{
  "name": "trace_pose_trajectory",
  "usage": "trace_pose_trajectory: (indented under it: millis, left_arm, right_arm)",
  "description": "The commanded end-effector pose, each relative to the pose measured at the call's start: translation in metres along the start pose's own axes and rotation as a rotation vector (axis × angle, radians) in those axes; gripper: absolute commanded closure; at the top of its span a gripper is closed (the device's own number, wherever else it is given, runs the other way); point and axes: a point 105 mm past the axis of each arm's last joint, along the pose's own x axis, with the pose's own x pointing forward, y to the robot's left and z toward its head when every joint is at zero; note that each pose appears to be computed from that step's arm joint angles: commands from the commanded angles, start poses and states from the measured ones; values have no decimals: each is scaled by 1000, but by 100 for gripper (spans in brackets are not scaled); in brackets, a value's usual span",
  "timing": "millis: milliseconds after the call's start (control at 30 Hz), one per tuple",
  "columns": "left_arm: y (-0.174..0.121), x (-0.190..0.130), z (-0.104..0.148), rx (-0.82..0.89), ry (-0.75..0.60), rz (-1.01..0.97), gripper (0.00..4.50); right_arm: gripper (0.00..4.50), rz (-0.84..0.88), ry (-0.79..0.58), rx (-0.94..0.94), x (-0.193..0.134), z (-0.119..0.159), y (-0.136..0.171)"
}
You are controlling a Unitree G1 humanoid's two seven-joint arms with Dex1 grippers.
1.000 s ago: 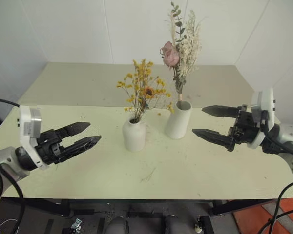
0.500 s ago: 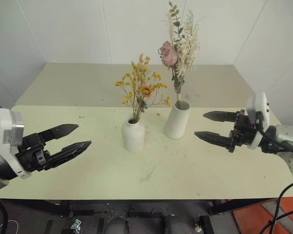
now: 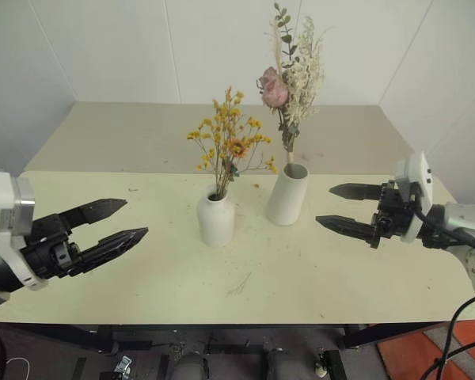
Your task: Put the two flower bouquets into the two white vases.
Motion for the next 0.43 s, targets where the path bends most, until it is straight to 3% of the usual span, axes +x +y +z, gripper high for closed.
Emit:
trace_pose_trajectory:
  millis: [33, 433]
  left_arm:
    - [0, -2, 12, 44, -32, -5, 73]
    - [3, 4, 14, 48, -39, -15, 73]
  right_arm:
    - [0, -39, -33, -61, -8, 15, -5]
    - [0, -69, -48, -72, -12, 17, -6]
